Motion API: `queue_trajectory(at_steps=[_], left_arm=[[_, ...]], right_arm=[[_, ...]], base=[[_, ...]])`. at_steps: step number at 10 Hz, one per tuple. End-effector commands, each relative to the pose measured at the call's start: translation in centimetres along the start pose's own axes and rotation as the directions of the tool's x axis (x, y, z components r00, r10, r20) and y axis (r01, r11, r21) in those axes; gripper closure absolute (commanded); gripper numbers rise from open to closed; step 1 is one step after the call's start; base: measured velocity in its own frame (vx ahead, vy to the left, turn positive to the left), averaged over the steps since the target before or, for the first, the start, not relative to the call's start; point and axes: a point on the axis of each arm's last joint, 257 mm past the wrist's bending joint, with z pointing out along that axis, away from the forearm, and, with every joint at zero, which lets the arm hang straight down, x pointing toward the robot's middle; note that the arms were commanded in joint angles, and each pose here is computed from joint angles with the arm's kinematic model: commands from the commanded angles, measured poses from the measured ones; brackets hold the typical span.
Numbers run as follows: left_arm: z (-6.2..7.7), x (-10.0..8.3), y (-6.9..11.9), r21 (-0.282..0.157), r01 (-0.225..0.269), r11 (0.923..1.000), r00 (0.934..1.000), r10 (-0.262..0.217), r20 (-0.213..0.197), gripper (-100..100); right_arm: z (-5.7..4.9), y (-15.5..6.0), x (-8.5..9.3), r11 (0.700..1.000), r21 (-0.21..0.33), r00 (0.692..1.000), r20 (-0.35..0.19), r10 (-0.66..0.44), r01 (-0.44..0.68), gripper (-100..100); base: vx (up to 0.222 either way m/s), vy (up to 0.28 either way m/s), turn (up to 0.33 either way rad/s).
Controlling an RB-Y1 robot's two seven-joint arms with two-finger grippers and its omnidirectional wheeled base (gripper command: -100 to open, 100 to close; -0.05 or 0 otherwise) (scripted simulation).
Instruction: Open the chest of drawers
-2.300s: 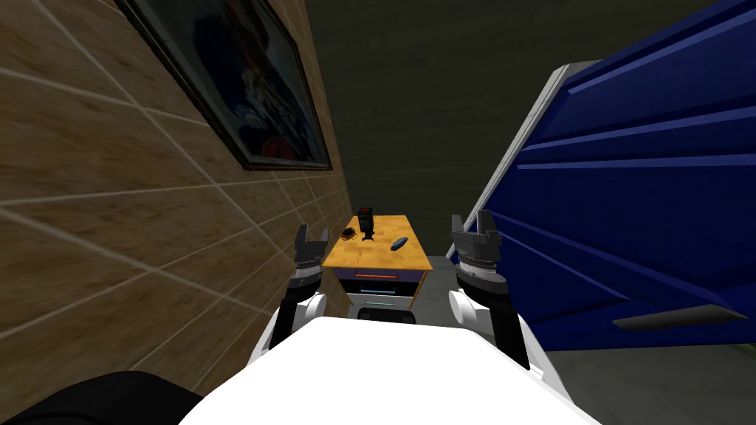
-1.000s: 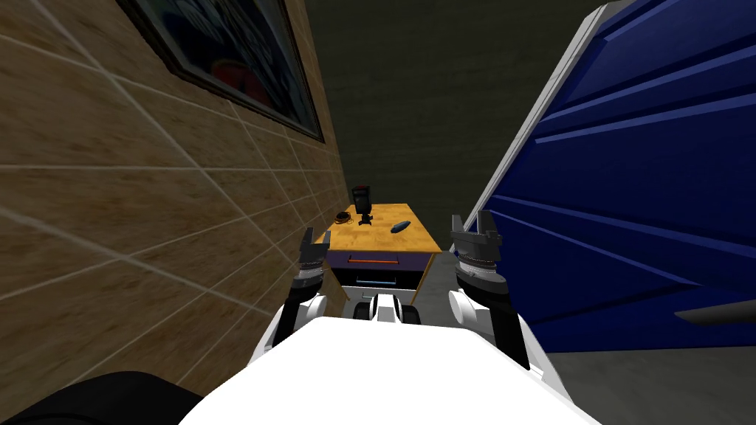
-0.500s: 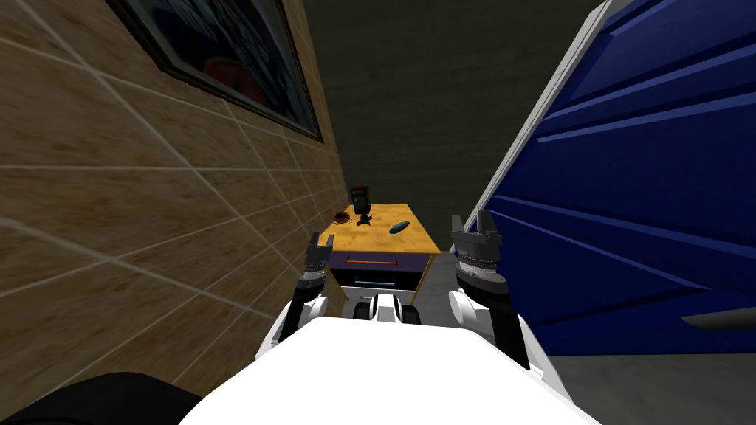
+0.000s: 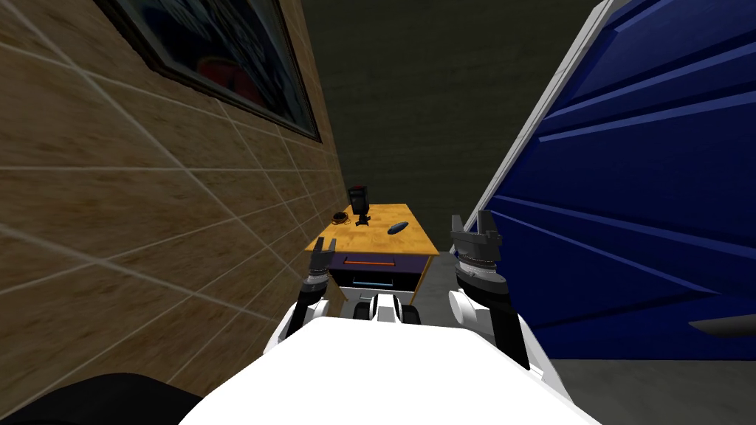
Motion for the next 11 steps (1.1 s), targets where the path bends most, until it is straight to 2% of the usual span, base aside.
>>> queue_trajectory(at_steps=[1, 4, 5, 6, 7, 8, 10, 11], left_arm=[[-1.0, 0.1, 1.4, -0.008, -0.006, 0.9999, 0.9999, 0.006, -0.011, -100], [-1.7, 0.3, 2.2, -0.012, -0.01, 0.9999, 0.9998, 0.01, -0.018, -100], [-2.0, 0.5, 2.4, -0.001, -0.013, 0.9999, 0.9995, 0.013, -0.028, -100], [-2.4, 0.4, 2.9, -0.016, -0.014, 0.9998, 0.9996, 0.013, -0.026, -100], [-2.7, 0.7, 3.0, -0.002, -0.017, 0.9999, 0.9992, 0.017, -0.035, -100], [-3.1, 0.6, 3.7, -0.02, -0.017, 0.9997, 0.9993, 0.016, -0.034, -100], [-3.8, 0.7, 4.5, -0.024, -0.02, 0.9995, 0.999, 0.019, -0.041, -100], [-4.2, 1.0, 4.5, -0.011, -0.022, 0.9997, 0.9985, 0.022, -0.05, -100]], right_arm=[[0.0, 0.0, 0.0, 1.0, 0.0, 1.0, 0.0, 0.0, 0.0, 0], [0.0, 0.0, 0.0, 1.0, 0.0, 1.0, 0.0, 0.0, 0.0, 0], [0.0, 0.0, 0.0, 1.0, 0.0, 1.0, 0.0, 0.0, 0.0, 0], [0.0, 0.0, 0.0, 1.0, 0.0, 1.0, 0.0, 0.0, 0.0, 0], [0.0, 0.0, 0.0, 1.0, 0.0, 1.0, 0.0, 0.0, 0.0, 0], [0.0, 0.0, 0.0, 1.0, 0.0, 1.0, 0.0, 0.0, 0.0, 0], [0.0, 0.0, 0.0, 1.0, 0.0, 1.0, 0.0, 0.0, 0.0, 0], [0.0, 0.0, 0.0, 1.0, 0.0, 1.0, 0.0, 0.0, 0.0, 0]], base=[[0.011, -0.015, 0.014], [0.006, -0.013, 0.011], [0.008, -0.014, 0.017], [0.008, -0.011, 0.016], [0.006, -0.023, 0.009], [0.002, -0.031, -0.001], [0.009, -0.02, 0.017], [0.009, -0.016, 0.011]])
